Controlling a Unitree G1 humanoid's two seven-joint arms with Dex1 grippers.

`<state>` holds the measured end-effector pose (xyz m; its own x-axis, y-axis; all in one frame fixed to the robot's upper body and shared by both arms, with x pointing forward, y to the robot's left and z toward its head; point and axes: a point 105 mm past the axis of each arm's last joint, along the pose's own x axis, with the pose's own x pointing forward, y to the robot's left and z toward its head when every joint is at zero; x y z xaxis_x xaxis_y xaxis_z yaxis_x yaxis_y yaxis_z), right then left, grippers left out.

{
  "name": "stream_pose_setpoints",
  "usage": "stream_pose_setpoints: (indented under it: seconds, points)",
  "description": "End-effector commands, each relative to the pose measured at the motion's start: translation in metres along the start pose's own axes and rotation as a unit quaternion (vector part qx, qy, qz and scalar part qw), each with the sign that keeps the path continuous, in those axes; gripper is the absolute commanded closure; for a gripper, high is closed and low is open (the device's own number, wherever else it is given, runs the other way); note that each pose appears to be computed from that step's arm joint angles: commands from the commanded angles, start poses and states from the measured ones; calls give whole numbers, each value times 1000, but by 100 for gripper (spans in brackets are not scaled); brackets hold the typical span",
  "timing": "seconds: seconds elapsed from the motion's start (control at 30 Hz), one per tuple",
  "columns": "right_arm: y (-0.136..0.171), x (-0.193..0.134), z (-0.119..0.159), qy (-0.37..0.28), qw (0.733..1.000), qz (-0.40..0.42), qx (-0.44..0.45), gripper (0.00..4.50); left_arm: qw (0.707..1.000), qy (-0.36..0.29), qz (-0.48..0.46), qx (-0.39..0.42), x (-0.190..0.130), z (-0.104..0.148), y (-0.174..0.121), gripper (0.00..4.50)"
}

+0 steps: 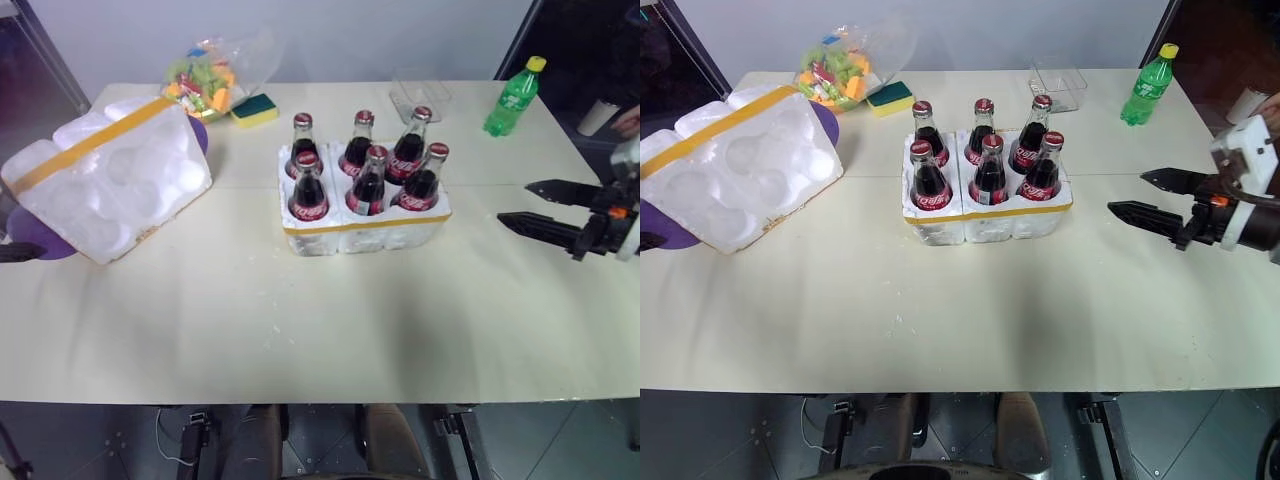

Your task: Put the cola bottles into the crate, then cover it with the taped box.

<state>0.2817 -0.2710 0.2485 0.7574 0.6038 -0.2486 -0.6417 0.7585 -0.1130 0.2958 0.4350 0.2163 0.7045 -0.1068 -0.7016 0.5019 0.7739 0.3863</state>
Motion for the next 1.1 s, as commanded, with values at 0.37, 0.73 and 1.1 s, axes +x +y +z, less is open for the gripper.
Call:
stream_pose_setpoints:
  seconds: [0.37, 0.73, 1.1]
  points:
    - [2, -14, 19, -14, 999, -21, -24, 0, 1000, -1, -14, -2, 14, 8, -5, 295]
    - [2, -15, 12, -11, 999, -28, -20, 0, 997, -74, 12, 5, -1, 43, 7, 409]
    - [-2, -24, 12, -12, 998, -51, -19, 0, 928, -283, 30, 242, -23, 189, -19, 409]
